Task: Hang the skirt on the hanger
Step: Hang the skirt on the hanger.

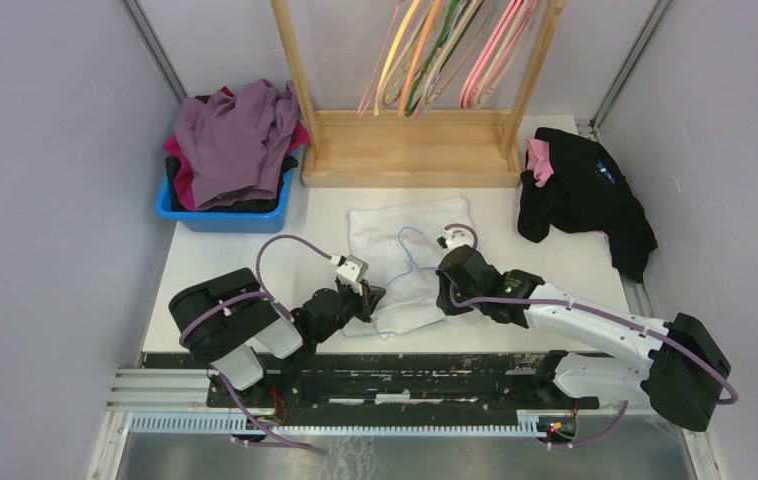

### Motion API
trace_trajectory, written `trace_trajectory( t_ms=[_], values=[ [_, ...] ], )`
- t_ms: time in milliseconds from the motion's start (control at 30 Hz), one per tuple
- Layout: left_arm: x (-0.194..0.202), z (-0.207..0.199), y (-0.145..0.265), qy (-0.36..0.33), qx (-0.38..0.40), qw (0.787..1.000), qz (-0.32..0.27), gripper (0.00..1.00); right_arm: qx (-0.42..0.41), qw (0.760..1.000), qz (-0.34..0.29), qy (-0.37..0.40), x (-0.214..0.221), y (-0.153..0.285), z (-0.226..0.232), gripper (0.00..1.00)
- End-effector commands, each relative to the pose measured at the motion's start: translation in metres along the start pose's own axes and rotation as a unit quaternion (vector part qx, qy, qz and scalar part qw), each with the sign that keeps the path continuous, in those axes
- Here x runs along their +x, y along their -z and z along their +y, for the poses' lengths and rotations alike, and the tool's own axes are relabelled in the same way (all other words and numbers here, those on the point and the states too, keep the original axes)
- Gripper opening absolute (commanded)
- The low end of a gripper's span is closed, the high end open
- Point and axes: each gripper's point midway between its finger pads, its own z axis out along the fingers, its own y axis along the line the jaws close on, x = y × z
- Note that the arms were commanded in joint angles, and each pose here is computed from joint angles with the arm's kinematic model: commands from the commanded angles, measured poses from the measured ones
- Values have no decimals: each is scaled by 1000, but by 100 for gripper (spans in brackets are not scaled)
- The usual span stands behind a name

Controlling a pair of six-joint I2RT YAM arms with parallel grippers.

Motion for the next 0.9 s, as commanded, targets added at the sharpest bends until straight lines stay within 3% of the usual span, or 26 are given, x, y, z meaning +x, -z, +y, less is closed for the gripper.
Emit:
trace_trajectory(
  t_ms=[0, 667, 867],
  values=[
    [-24, 5, -5, -26, -22, 998, -44, 4, -12, 999, -30, 6, -23, 18, 9, 7],
    [-37, 32, -11, -66, -109, 990, -61, 3, -10, 999, -46, 2, -44, 46, 0, 1],
    [-43, 40, -9, -84, -131, 986, -62, 3, 42, 999, -31, -7, -35, 35, -28, 1]
  ],
)
